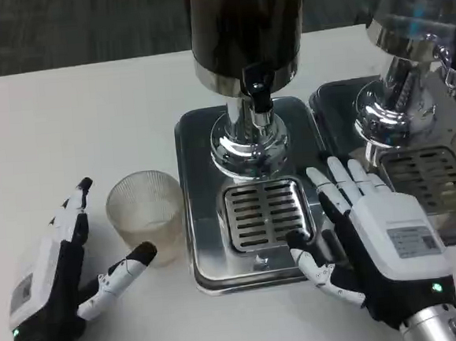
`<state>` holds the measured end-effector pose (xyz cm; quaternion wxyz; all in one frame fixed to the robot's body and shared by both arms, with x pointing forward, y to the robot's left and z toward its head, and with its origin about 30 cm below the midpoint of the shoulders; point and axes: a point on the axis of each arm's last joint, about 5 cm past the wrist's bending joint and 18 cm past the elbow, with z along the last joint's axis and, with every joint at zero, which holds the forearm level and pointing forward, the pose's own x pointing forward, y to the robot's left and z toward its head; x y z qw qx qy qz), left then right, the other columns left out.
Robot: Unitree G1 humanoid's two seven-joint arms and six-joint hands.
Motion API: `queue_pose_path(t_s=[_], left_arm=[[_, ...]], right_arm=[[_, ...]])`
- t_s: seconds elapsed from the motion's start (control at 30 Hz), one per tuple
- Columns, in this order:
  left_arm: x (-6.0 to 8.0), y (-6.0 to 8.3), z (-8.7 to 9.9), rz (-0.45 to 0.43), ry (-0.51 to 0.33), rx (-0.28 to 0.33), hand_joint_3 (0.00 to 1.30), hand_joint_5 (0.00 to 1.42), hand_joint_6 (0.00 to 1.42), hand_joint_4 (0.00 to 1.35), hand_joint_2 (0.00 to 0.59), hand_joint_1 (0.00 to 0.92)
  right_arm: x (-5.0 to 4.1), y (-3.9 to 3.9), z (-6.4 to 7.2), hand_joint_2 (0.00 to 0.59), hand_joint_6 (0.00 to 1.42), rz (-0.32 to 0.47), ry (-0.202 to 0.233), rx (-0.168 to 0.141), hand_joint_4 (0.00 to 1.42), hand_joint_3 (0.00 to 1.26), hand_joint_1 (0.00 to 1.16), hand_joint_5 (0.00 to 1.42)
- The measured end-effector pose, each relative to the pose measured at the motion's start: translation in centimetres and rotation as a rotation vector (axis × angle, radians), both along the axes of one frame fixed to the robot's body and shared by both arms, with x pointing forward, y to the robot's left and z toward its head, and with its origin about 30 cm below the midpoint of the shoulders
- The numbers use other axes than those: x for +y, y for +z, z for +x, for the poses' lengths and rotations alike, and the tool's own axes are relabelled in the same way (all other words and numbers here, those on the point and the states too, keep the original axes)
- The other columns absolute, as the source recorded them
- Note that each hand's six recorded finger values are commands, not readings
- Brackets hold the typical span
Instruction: Grasp the cup under the faucet to collect the drink, then remove the cup.
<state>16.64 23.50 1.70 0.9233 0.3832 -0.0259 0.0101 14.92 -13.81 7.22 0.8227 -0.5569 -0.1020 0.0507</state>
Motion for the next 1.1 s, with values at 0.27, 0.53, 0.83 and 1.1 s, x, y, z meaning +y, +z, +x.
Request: queue_pose_path(t_s=[0.27, 0.53, 0.83, 1.1], left_arm=[[-0.9, 0.0, 1.4, 0.009, -0.042, -0.002, 0.0, 0.0, 0.0, 0.0, 0.0, 0.078], [-1.4, -0.4, 1.9, 0.004, -0.029, 0.002, 0.0, 0.04, 0.02, 0.0, 0.0, 0.136], [-2.2, -0.5, 2.5, -0.038, -0.018, -0.031, 0.0, 0.18, 0.22, 0.0, 0.009, 0.203], [-2.5, -0.5, 2.9, -0.042, -0.008, -0.041, 0.0, 0.38, 0.46, 0.09, 0.036, 0.277]], right_arm=[[-0.08, 0.08, 0.0, 0.414, 0.09, 0.0, -0.001, -0.001, 0.0, 0.13, 0.22, 0.0], [-0.02, 0.29, 0.1, 0.414, 0.1, 0.005, 0.002, -0.009, 0.0, 0.14, 0.22, 0.0], [-0.11, 0.27, -0.2, 0.414, 0.11, 0.005, -0.011, 0.0, 0.0, 0.14, 0.22, 0.0], [-0.15, 0.27, -0.3, 0.404, 0.12, 0.008, -0.021, 0.003, 0.0, 0.15, 0.21, 0.0]])
